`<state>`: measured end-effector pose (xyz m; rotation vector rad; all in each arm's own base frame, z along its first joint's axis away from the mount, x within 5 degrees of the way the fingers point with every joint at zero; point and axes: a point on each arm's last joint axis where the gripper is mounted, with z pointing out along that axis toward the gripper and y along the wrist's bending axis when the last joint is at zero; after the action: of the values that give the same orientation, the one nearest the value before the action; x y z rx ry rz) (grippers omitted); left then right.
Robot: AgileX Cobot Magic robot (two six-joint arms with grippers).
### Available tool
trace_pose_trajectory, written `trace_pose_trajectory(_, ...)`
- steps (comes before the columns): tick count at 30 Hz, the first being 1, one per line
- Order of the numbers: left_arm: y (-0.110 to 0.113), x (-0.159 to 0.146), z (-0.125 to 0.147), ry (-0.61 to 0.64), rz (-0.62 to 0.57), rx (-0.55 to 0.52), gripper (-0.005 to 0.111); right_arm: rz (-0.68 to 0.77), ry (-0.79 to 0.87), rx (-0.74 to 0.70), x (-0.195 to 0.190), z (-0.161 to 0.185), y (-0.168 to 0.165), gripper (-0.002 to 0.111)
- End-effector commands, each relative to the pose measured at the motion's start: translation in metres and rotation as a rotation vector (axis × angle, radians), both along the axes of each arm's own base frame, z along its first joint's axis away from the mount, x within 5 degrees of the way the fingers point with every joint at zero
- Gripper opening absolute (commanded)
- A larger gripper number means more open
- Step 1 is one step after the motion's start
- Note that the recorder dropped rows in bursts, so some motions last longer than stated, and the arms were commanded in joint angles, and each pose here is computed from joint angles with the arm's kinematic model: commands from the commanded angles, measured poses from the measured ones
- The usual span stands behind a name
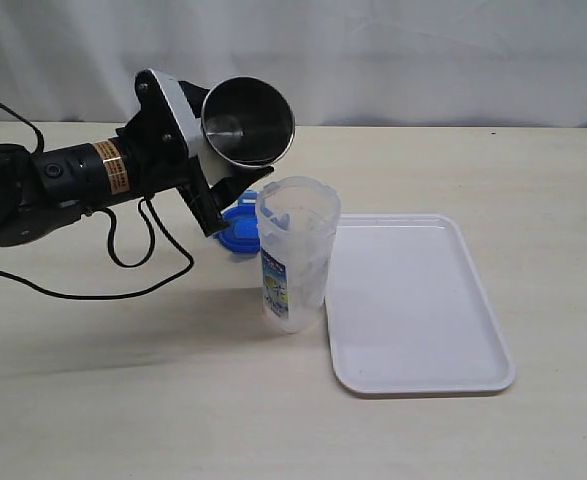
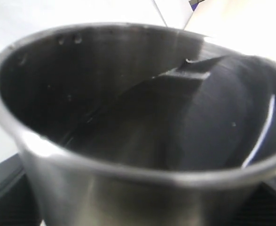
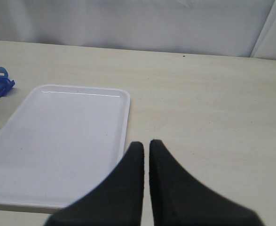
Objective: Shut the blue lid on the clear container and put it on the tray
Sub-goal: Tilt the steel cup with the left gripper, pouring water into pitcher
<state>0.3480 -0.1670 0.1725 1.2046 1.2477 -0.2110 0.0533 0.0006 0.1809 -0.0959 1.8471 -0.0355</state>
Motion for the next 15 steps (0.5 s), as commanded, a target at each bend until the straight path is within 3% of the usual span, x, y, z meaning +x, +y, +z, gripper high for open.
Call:
trace_pose_trajectory(1,-0.0030,0.0014,0.0223,-0.112,-0.013,-0.077,0.000,-0.004,-0.014,0.001,0.0000,0.0005,-0.0002,0.005)
trace_pose_trajectory(15,-0.0108,-0.0011,0.0226,-0.164,-0.015,-0.040,0.000,-0.004,-0.014,0.001,0.0000,0.0005,-0.0002,0.005)
